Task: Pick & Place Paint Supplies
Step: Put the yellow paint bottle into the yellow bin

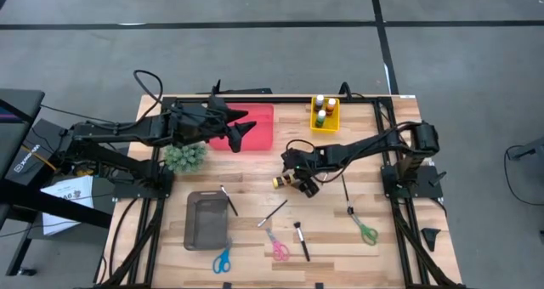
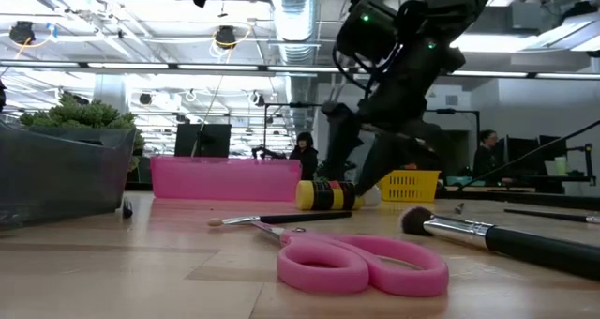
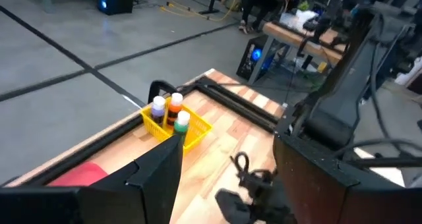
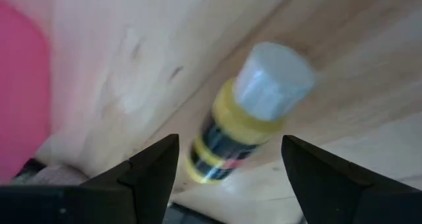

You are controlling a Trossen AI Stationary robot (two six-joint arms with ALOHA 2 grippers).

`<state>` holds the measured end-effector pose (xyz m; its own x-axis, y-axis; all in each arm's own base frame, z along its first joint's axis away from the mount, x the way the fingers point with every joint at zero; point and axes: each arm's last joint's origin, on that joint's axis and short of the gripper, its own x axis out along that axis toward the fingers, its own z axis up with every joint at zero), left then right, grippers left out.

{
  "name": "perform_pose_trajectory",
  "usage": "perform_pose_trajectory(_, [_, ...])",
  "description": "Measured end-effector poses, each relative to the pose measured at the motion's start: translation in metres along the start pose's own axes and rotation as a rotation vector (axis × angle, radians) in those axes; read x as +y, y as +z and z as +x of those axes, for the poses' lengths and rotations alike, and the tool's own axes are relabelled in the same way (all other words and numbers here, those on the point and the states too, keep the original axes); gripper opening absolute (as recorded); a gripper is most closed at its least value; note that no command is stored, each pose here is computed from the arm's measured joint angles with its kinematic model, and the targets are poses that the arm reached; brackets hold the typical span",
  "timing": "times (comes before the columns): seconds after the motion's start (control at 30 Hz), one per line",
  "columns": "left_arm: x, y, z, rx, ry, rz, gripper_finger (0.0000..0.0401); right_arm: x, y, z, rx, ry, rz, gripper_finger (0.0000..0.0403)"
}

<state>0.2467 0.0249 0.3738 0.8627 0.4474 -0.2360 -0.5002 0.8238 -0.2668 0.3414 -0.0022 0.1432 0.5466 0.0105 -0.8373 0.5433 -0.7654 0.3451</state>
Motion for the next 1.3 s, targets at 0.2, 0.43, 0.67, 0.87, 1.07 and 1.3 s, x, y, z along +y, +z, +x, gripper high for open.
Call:
perform_pose_trajectory(0.2, [0.0, 0.001, -0.001, -0.002, -0.003, -0.017, 0.0232, -0.005, 0.006, 0.006, -0.049, -0.047, 0.0, 0.0264])
perform_pose_trajectory(0.43, [0.0, 0.0, -0.001, 0.002, 0.0, -0.015, 0.0232, -0.003, 0.009, 0.015, -0.06, -0.038, -0.018, 0.0264])
perform_pose_trajectory(0.67, [0.0, 0.0, -0.001, 0.004, 0.001, -0.015, 0.0232, -0.004, 0.01, 0.018, -0.059, -0.04, -0.042, 0.0229])
perform_pose_trajectory(0.87, [0.0, 0.0, -0.001, 0.003, 0.001, -0.015, 0.0232, -0.005, 0.011, 0.019, -0.065, -0.054, -0.116, 0.0164])
perform_pose_trajectory(1.07, [0.001, -0.001, -0.001, 0.012, 0.005, 0.004, 0.0232, -0.001, 0.01, 0.015, -0.022, -0.054, -0.333, 0.0133])
perform_pose_trajectory(1.3, [0.001, -0.009, -0.002, 0.105, -0.048, 0.119, 0.0232, 0.019, 0.0, -0.019, 0.135, 0.075, -0.865, 0.0153])
